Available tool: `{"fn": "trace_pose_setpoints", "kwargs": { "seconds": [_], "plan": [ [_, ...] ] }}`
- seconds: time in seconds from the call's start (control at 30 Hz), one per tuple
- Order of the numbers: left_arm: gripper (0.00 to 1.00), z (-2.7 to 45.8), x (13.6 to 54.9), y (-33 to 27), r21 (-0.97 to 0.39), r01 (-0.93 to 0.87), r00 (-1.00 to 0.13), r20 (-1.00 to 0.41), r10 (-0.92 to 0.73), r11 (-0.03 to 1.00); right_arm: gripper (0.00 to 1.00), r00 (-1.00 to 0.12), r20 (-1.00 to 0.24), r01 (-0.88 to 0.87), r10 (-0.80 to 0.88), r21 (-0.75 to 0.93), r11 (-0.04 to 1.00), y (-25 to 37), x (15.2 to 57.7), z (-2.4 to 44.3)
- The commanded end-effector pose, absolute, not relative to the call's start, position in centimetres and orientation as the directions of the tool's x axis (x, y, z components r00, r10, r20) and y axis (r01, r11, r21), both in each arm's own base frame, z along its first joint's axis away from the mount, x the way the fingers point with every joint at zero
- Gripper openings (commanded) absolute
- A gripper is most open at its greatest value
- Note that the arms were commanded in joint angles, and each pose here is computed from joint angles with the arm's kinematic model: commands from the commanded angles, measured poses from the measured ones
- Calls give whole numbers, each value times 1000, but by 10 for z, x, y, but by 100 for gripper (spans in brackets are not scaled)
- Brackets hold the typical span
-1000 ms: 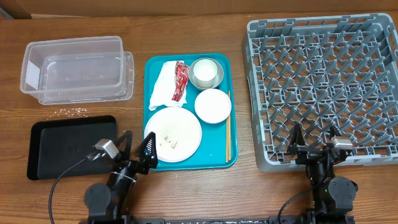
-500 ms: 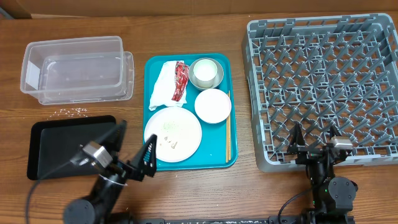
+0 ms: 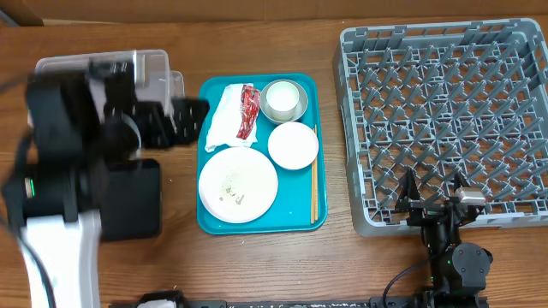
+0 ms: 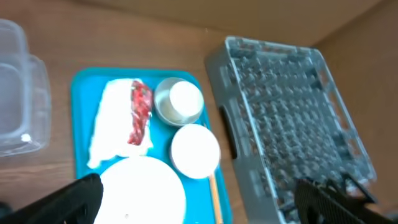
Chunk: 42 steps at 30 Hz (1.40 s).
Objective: Sort waste into correct bins and load items into the dishwasher
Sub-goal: 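Reach the left gripper to the red wrapper on the teal tray and grasp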
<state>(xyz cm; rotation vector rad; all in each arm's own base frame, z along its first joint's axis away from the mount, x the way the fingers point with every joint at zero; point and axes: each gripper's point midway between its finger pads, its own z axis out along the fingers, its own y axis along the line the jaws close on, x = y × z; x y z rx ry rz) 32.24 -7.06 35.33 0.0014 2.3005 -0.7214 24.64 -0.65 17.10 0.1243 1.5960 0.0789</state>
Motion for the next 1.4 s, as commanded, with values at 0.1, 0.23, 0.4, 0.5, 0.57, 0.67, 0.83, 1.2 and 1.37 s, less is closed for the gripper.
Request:
{"fn": "trace_pose_setpoints", "kwargs": {
  "seconds": [0.1, 0.23, 0.4, 0.5, 0.57, 0.67, 0.83, 1.2, 1.37],
  "plan": [
    [100, 329, 359, -88, -392, 233, -828, -560, -30, 890, 100, -20, -992, 29, 125, 124, 992, -7, 246, 170],
    [100, 279, 373, -83, -121, 117, -905, -422, 55, 986, 100, -20, -992, 29, 125, 125, 992, -7, 246, 170],
    [100, 233, 411, -81, 176, 99, -916, -369, 159, 979, 100, -20, -992, 28, 125, 125, 992, -6, 246, 170],
    [100, 202, 437, -95, 152, 110, -919, -362, 159, 982, 100, -20, -992, 28, 125, 125, 992, -6, 246, 170],
    [100, 183, 446, -110, 83, 125, -926, -347, 146, 989, 100, -20, -992, 28, 125, 125, 992, -6, 246, 170],
    [100, 155, 454, -132, -30, 134, -944, -308, 118, 991, 100, -20, -992, 29, 125, 125, 992, -7, 246, 170],
    [100, 103, 457, -143, -85, 66, -978, -201, 48, 994, 100, -20, -992, 29, 125, 124, 992, -7, 246, 170],
    [58, 46, 442, -142, -61, 33, -999, -39, 30, 998, 100, -20, -992, 28, 125, 125, 992, -6, 246, 170],
    [42, 42, 440, -145, -59, 26, -999, -25, 25, 998, 100, -20, -992, 28, 125, 125, 992, -6, 246, 170]
  ]
}}
